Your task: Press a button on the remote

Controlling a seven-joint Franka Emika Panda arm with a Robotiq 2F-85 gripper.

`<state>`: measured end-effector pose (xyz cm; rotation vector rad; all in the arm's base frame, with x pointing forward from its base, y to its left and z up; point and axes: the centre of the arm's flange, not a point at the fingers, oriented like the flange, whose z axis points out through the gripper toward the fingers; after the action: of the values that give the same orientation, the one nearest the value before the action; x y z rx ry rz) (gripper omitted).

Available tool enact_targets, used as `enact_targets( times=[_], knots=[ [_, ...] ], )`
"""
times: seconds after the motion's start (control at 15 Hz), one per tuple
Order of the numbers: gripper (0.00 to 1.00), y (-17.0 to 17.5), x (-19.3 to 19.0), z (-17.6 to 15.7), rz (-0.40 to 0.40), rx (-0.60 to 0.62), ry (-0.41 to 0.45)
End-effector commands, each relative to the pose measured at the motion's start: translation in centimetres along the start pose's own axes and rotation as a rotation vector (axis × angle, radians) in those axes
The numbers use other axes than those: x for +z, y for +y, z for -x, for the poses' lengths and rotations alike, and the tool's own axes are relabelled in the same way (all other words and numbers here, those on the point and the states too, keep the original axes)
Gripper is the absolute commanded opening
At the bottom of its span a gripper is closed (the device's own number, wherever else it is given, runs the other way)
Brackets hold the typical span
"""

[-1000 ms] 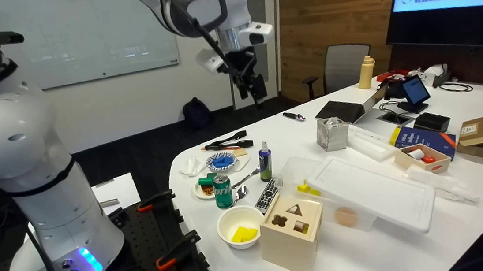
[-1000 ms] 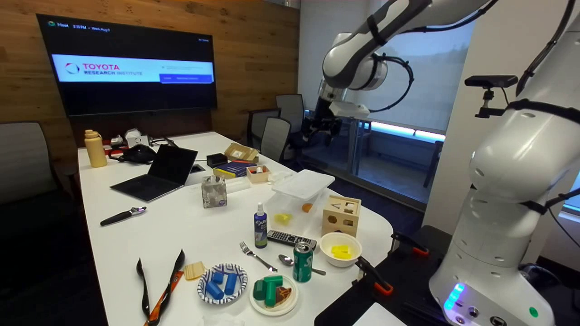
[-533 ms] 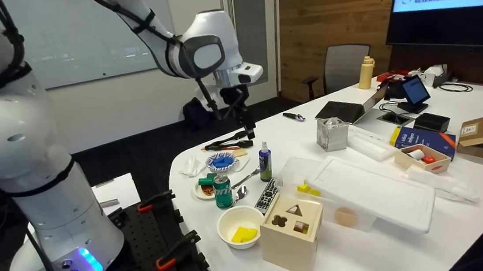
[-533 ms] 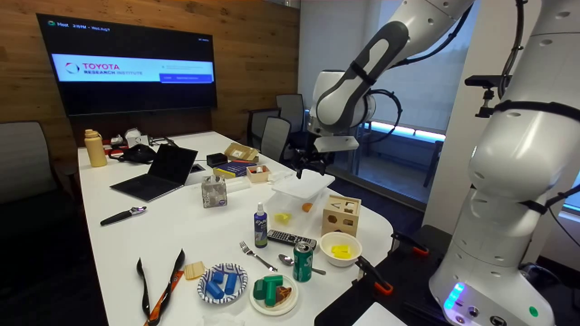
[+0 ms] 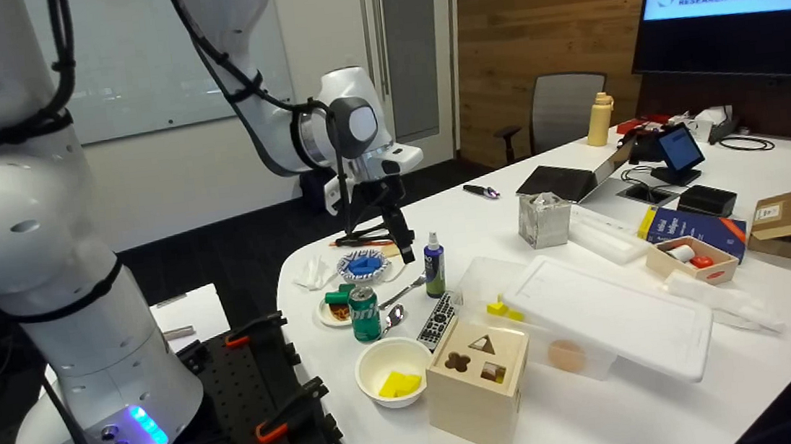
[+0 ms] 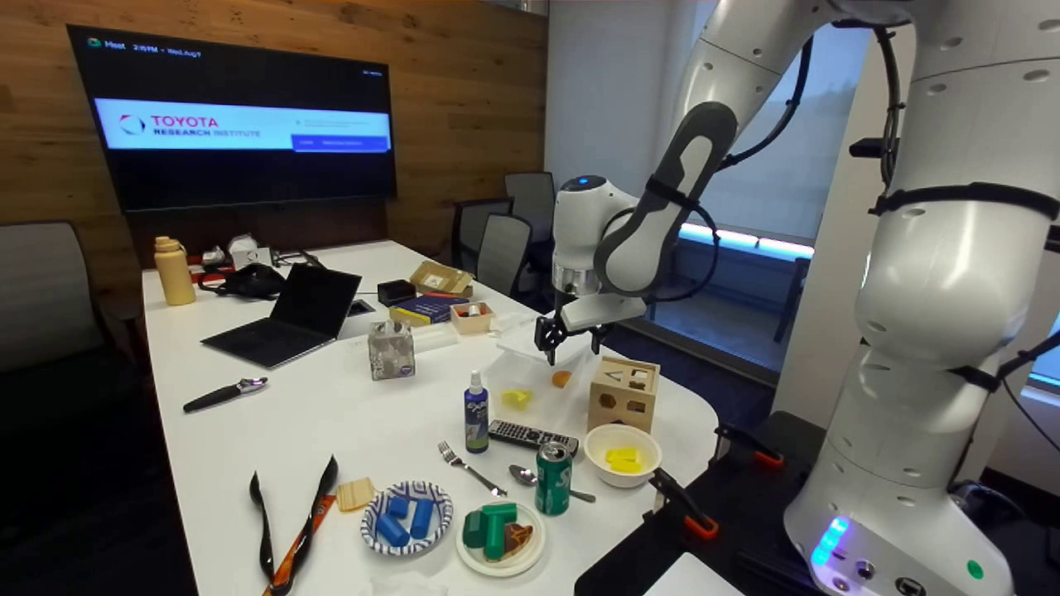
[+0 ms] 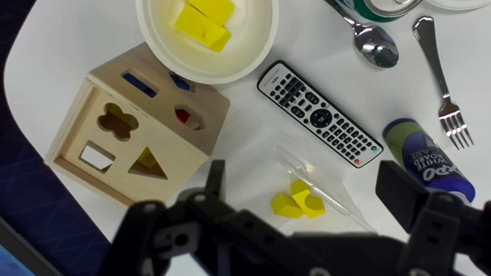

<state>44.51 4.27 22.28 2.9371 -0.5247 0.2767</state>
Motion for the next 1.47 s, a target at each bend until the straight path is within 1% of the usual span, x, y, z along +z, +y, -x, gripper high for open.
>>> enact_targets(
  times=[0.0,0.33,0.47,0.67,0.8,1.13,1.2,1.27,1.33,1.4],
  knots=[
    [1.00,-1.7,3.4,0.2,-0.019,0.026,0.047],
    [1.00,-1.3,7.0,-0.3,-0.101,0.061,0.119],
    [1.00,-1.0,8.5,-1.0,-0.129,0.073,0.124],
    [1.00,-1.3,10.8,-1.7,-0.163,0.090,0.107],
    [1.00,-2.1,12.0,-1.5,-0.166,0.096,0.096],
    [1.00,-4.1,15.0,-0.5,-0.113,0.120,0.089],
    [0.75,-4.3,15.6,-0.5,-0.114,0.130,0.096],
    [0.72,-4.4,16.2,-0.5,-0.104,0.140,0.103],
    [0.66,-4.6,16.7,-0.6,-0.099,0.145,0.112],
    [0.56,-4.7,17.2,-0.7,-0.088,0.152,0.117]
  ],
)
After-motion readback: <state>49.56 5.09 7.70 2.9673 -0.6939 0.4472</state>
